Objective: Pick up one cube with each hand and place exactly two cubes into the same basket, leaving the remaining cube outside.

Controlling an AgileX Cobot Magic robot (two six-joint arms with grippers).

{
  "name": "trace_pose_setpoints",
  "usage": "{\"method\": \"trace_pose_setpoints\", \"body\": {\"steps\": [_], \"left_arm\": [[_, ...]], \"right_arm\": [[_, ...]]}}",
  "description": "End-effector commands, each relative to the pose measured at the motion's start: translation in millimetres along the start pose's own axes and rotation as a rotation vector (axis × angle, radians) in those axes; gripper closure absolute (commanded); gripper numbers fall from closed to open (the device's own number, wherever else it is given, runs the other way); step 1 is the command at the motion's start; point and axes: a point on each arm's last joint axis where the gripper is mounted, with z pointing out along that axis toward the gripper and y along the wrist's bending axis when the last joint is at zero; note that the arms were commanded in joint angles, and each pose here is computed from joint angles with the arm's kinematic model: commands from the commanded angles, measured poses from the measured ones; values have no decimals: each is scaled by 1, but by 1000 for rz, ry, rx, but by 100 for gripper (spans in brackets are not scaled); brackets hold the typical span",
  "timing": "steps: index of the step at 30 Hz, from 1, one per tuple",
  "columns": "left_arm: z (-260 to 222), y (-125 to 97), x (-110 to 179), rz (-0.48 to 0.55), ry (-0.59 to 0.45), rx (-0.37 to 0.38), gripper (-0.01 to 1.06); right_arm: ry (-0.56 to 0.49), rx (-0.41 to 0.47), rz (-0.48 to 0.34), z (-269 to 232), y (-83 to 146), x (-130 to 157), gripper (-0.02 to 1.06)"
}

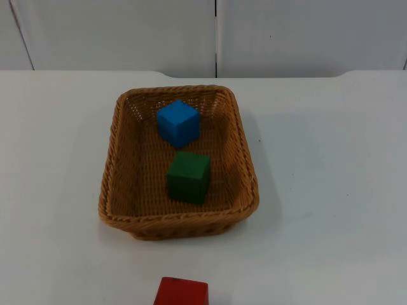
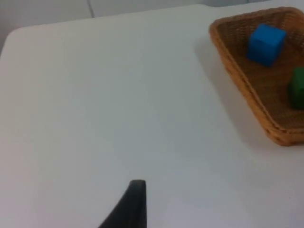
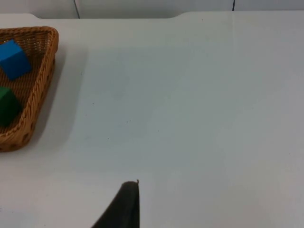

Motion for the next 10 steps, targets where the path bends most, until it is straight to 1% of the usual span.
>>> {"method": "trace_pose_setpoints", "body": {"steps": [1,8,10], "left_arm": [[1,0,0,-12,-9,-25,0],[0,0,0,-61,-5,-116,0],[0,0,0,-67,-5,-127,0]], "right_arm": [[-11,5,6,-1,0,-1,-1],[-11,5,6,-1,0,-1,-1],[-11,5,6,-1,0,-1,-1]]}}
